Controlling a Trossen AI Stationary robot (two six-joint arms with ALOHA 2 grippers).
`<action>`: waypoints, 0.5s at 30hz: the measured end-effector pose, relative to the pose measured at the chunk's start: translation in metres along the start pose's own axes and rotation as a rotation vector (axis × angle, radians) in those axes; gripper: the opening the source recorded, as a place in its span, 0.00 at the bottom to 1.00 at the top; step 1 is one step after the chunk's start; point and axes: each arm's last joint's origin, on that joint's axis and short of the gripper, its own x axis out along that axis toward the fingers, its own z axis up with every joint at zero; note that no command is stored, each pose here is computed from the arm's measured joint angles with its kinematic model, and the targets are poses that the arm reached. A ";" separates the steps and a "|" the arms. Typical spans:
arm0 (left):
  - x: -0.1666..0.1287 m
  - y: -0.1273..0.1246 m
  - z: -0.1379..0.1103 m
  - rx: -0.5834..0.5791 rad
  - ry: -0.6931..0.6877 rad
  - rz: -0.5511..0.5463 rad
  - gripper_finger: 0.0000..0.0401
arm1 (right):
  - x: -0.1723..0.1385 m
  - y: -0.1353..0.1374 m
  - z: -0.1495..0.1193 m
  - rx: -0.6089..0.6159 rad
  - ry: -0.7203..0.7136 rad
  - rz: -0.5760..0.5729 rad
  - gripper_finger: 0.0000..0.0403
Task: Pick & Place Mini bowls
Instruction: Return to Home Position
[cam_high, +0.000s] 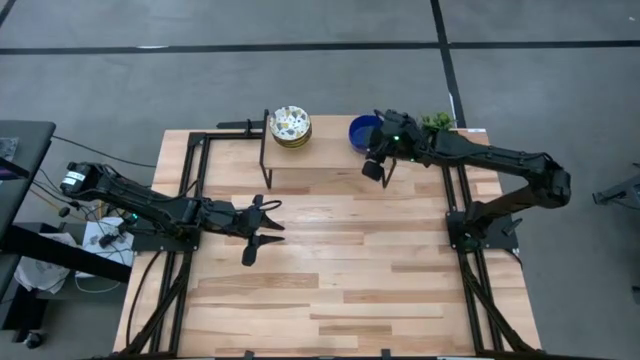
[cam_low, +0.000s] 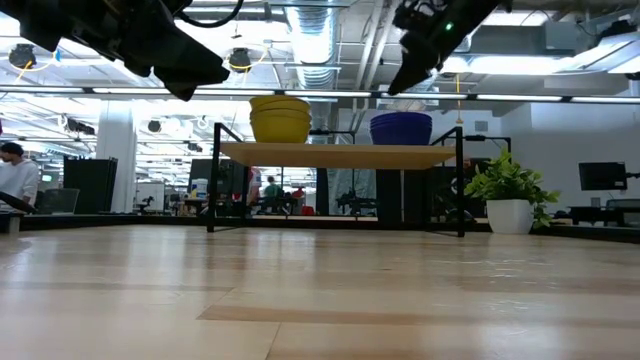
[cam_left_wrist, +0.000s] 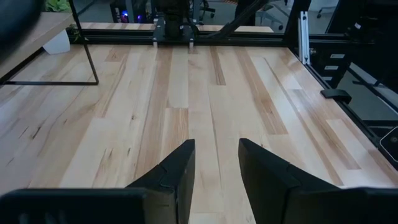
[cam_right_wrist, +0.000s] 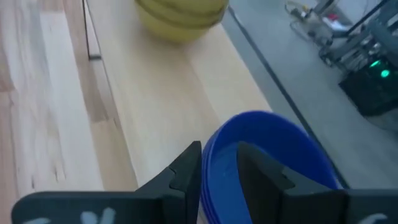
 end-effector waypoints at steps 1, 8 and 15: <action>0.000 0.000 0.000 0.000 -0.001 0.000 0.30 | -0.005 -0.001 0.001 0.002 -0.015 -0.002 0.23; -0.005 0.001 0.006 0.065 -0.046 0.004 0.30 | -0.041 -0.001 0.002 0.046 -0.074 0.011 0.23; -0.045 0.006 0.029 0.038 -0.232 0.021 0.30 | -0.072 0.017 -0.025 0.132 -0.095 0.212 0.23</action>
